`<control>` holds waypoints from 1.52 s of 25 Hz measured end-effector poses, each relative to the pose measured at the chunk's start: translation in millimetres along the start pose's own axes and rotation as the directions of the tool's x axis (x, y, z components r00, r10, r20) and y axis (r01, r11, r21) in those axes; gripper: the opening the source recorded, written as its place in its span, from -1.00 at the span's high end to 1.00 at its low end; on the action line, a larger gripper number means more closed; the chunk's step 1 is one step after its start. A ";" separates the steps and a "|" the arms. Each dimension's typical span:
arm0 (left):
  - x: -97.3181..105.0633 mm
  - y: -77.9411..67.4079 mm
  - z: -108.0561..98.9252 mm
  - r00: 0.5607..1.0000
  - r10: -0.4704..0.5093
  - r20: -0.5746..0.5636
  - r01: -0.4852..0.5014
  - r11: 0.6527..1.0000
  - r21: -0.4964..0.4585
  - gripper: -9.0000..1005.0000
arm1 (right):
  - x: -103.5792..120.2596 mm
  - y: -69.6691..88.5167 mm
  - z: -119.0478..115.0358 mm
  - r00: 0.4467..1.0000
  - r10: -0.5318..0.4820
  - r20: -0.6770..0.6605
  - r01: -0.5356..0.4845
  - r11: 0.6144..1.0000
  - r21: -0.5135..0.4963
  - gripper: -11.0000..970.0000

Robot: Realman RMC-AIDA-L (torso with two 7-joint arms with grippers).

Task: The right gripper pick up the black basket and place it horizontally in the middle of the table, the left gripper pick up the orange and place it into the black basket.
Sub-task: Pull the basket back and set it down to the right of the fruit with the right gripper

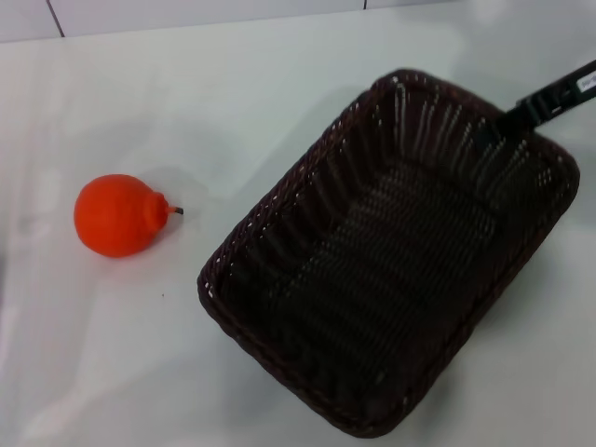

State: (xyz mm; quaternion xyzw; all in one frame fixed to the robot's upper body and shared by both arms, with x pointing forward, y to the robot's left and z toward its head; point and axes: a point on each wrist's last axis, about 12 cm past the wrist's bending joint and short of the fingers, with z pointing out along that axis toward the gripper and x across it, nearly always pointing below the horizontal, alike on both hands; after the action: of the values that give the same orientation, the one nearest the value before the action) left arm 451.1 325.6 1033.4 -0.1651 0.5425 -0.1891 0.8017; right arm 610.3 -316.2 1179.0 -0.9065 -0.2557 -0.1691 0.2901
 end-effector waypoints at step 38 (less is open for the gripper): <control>0.9 5.8 13.9 0.999 0.026 -0.032 -0.027 1.000 -0.013 -0.86 | -50.7 27.2 62.6 0.697 0.633 -0.338 -0.561 0.774 0.293 0.56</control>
State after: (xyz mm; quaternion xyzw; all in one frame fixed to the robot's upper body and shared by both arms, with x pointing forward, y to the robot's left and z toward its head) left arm 465.0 331.1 1034.9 -0.1602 0.5584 -0.1775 0.7943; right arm 594.3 -315.4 1095.5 -0.8541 0.1081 -0.2333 0.4521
